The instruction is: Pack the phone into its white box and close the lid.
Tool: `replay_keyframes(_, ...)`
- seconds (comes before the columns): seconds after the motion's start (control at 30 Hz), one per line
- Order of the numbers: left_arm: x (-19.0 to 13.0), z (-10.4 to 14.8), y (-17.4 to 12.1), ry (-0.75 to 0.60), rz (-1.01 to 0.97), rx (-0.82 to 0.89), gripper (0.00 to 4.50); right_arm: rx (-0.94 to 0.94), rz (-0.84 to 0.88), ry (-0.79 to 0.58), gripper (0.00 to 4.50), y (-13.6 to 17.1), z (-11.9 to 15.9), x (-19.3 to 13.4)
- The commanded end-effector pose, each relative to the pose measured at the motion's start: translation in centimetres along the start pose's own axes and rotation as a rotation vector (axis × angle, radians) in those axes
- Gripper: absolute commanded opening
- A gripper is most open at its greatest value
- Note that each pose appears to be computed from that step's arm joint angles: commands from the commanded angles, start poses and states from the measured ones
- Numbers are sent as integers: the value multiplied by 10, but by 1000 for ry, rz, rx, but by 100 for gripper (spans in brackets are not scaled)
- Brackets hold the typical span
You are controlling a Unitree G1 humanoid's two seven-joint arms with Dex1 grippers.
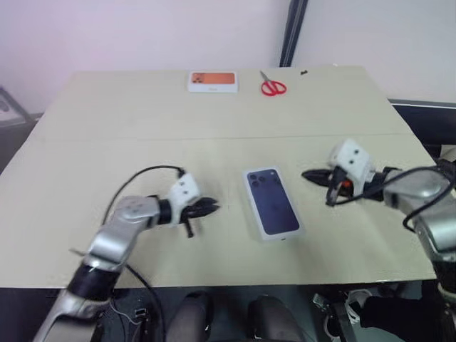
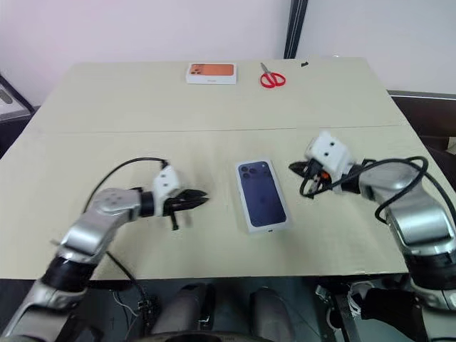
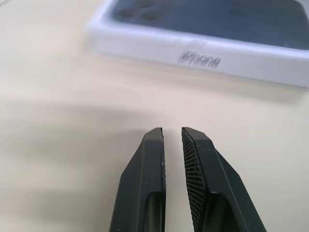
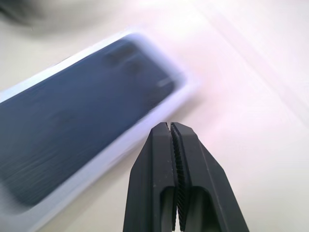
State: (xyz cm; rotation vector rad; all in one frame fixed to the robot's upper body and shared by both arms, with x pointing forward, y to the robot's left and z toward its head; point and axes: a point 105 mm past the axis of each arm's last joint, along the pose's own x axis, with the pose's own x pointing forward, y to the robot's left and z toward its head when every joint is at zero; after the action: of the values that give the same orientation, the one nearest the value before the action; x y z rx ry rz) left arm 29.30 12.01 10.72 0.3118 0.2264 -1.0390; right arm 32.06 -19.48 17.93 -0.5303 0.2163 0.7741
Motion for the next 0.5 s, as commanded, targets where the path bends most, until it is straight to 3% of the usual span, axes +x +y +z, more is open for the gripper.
replay_keyframes(0.03,-29,14,10,-90,104,-6,66,35,-33,-75,10,-17,7,-2)
replay_keyframes(0.27,-78,17,39,-200,408,-75,66,160,-76,-206,10,-44,16,10)
replay_keyframes(0.5,-96,11,44,-215,538,-93,66,175,-38,-215,10,-37,10,28)
